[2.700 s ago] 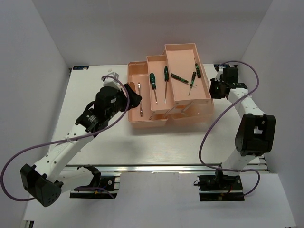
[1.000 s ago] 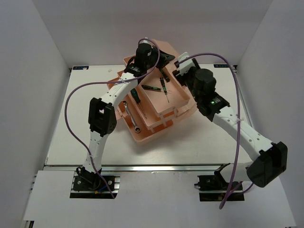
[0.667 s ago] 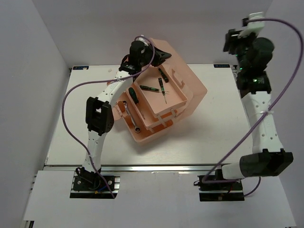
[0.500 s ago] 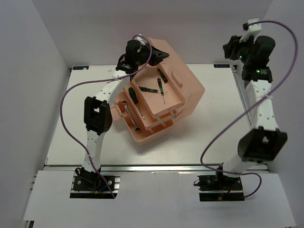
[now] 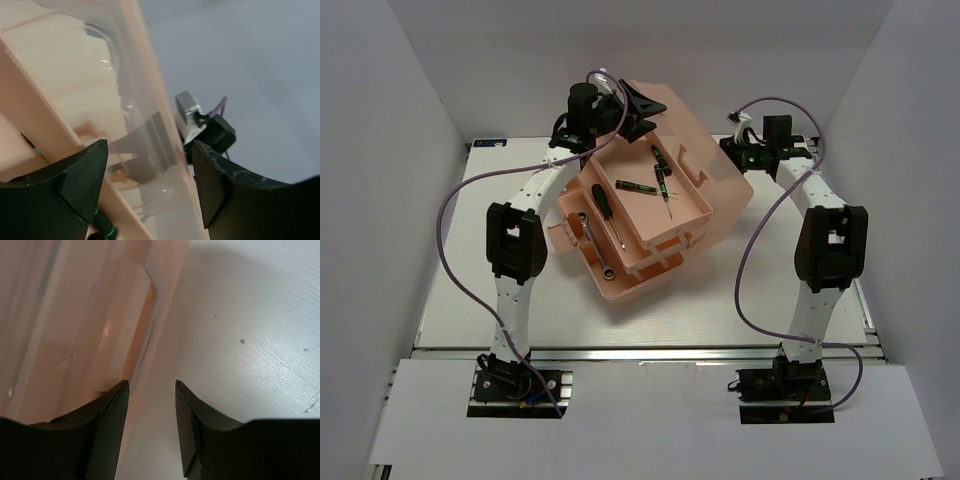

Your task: Sort the tools into containers

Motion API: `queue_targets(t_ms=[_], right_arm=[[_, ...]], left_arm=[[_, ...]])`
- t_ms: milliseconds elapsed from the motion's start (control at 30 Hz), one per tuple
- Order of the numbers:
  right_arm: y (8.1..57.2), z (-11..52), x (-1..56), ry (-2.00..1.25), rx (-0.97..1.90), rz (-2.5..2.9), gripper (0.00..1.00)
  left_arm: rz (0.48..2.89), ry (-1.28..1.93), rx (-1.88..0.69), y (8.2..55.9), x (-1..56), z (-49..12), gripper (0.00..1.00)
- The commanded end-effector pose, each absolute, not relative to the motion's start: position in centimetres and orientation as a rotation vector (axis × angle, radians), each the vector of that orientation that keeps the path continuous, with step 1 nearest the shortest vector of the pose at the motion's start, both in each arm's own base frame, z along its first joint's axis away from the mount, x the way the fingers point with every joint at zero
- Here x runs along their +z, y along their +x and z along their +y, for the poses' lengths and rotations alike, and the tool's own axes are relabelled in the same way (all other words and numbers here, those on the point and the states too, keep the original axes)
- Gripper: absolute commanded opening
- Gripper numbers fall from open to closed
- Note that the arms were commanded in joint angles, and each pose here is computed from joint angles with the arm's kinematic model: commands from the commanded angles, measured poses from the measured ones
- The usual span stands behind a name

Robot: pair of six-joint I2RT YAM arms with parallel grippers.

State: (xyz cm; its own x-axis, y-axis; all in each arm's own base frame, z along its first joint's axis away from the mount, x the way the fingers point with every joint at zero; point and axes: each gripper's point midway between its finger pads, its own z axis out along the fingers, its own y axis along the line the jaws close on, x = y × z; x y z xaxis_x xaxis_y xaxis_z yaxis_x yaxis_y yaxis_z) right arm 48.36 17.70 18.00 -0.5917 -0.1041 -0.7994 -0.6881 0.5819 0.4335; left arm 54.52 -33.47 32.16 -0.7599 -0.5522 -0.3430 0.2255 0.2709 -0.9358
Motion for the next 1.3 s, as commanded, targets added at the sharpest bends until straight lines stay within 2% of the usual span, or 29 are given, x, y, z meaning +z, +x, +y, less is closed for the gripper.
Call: queue_targets(t_ms=[0,200,333,367,467,567,667,700,733,767,900,1133,1233,1267], right_arm=[[47.9,18.1,21.7,-0.688,1.051,1.938,0.48],[47.2,18.8,21.6,-0.709,1.091,1.929,0.48],[47.0,19.0,21.4,-0.709,1.089,1.937,0.48],[46.9,19.1,21.4,-0.711,1.085,1.938,0.48],[46.7,19.4,21.4,-0.723,1.078,1.940,0.48],[46.3,19.8,21.3,-0.742,1.066,1.943,0.48],[45.9,20.2,21.4,-0.768,1.028,1.944,0.48],[45.7,20.2,21.7,-0.771,1.015,1.942,0.48],[45.7,20.2,21.9,-0.774,1.006,1.939,0.48],[45.6,20.4,22.2,-0.775,0.991,1.941,0.48],[45.1,21.0,23.1,-0.802,0.948,1.929,0.48],[43.9,22.2,24.4,-0.828,0.914,1.915,0.49],[42.9,22.7,25.0,-0.860,0.933,1.895,0.49],[42.5,22.9,25.3,-0.868,0.939,1.886,0.49]], left_arm=[[1.840,-0.207,-1.482,52.9,37.8,-30.1,0.78],[1.965,-0.210,-1.241,51.7,36.6,-24.2,0.79],[1.957,-0.148,-1.002,47.5,40.0,-19.6,0.78],[1.955,-0.151,-0.868,47.3,39.6,-17.7,0.76],[2.038,-0.214,-0.657,43.5,35.9,-13.1,0.71],[2.129,-0.265,-0.580,39.6,31.1,-10.9,0.68],[2.210,-0.441,-0.419,35.7,25.3,-7.6,0.26],[2.200,-0.501,-0.365,35.2,24.0,-6.2,0.06],[2.209,-0.550,-0.319,34.4,22.3,-5.1,0.01],[2.257,-0.627,-0.277,32.6,19.0,-3.9,0.00],[2.358,-0.760,-0.176,30.4,12.4,-1.6,0.00],[2.428,-0.851,-0.133,31.4,6.8,0.2,0.04],[2.463,-0.796,-0.349,33.1,5.1,-2.6,0.11],[2.477,-0.759,-0.502,33.4,5.2,-4.6,0.17]])
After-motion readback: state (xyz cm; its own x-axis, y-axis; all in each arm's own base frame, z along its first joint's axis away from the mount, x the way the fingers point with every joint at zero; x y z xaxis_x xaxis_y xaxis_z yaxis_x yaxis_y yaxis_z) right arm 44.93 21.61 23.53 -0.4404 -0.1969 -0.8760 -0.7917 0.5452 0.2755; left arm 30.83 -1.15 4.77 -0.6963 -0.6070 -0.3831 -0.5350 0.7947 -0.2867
